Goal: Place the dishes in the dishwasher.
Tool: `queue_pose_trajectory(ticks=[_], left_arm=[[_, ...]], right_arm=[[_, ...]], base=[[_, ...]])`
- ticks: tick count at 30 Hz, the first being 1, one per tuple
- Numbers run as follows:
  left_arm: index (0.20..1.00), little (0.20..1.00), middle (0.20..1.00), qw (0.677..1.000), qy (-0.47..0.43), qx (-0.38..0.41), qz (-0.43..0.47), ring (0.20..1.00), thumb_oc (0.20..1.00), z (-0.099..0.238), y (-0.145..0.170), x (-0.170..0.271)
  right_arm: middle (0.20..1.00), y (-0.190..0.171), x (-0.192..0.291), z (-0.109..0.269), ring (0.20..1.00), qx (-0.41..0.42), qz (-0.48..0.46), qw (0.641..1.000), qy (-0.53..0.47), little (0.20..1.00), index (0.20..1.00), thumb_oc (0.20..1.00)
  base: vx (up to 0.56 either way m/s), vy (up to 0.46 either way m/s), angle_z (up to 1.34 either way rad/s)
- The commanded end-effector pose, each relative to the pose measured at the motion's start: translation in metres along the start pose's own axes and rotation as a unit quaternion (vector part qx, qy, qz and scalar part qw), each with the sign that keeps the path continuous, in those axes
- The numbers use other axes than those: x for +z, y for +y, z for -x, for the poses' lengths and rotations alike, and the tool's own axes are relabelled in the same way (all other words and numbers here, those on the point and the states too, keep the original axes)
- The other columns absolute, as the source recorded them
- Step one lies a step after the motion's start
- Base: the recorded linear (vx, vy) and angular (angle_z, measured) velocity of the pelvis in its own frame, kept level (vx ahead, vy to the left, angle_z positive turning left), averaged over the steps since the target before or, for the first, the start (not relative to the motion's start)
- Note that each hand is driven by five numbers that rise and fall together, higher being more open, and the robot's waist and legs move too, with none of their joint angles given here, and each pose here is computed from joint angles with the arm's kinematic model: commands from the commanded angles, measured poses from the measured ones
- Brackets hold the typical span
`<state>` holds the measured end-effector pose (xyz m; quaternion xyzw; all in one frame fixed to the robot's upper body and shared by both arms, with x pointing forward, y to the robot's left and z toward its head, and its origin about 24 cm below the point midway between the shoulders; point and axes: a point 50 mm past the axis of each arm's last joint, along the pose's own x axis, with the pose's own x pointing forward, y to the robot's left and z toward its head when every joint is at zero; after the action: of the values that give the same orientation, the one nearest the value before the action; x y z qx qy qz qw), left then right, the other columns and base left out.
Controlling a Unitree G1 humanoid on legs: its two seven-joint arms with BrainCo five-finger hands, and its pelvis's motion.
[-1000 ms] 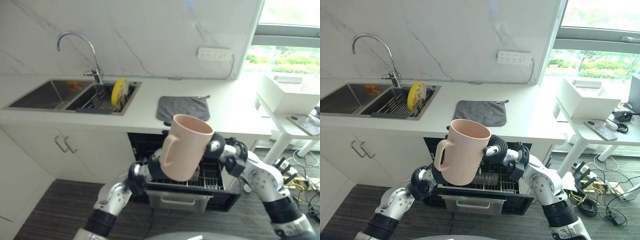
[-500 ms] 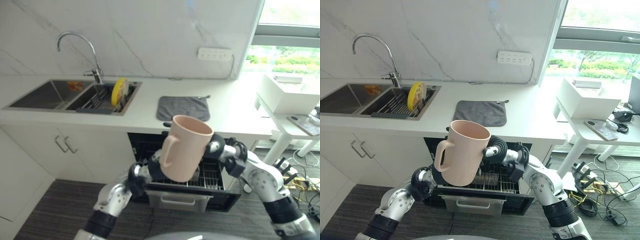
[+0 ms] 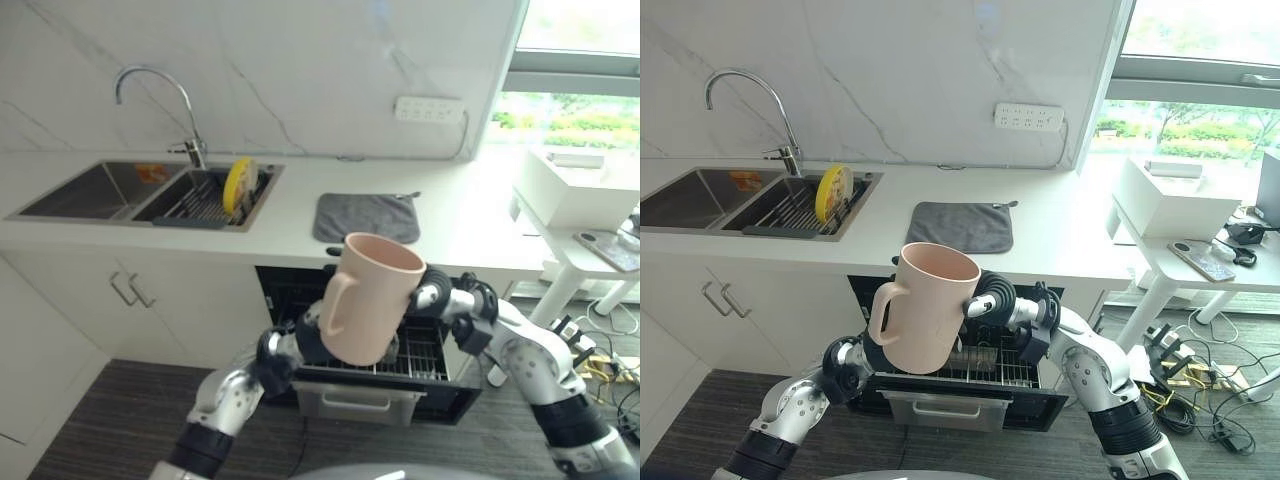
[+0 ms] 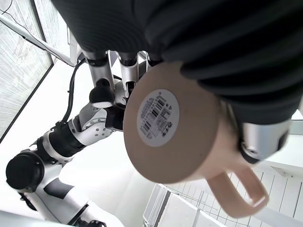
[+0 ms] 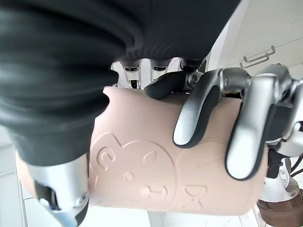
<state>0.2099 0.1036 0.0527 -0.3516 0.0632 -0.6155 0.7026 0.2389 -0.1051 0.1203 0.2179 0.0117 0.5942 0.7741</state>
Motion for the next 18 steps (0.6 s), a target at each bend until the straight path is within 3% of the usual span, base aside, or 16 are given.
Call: queue_pose_trajectory(ticks=[1,18], left_arm=[[0.200,0.200,0.200,0.997,-0.033,0.062,-0.028,0.200,0.200,0.0039,0.0190,0.0180],[0.200,0.200,0.200,0.997,-0.028,0.067,-0.024,0.200,0.200,0.0052,0.0210,0.0151]], right_arm=[[1.000,0.0504,0.0398,-0.0341,1.000,0.195,0.077,0.975,-0.072,1.000,1.000,1.000],[1.000,0.0545,0.0445,-0.0372,1.000,0.205,0.082,0.972,-0.085,1.000,1.000,1.000]], base=[[0.01,0.001,-0.03],[0.00,0.000,0.00]])
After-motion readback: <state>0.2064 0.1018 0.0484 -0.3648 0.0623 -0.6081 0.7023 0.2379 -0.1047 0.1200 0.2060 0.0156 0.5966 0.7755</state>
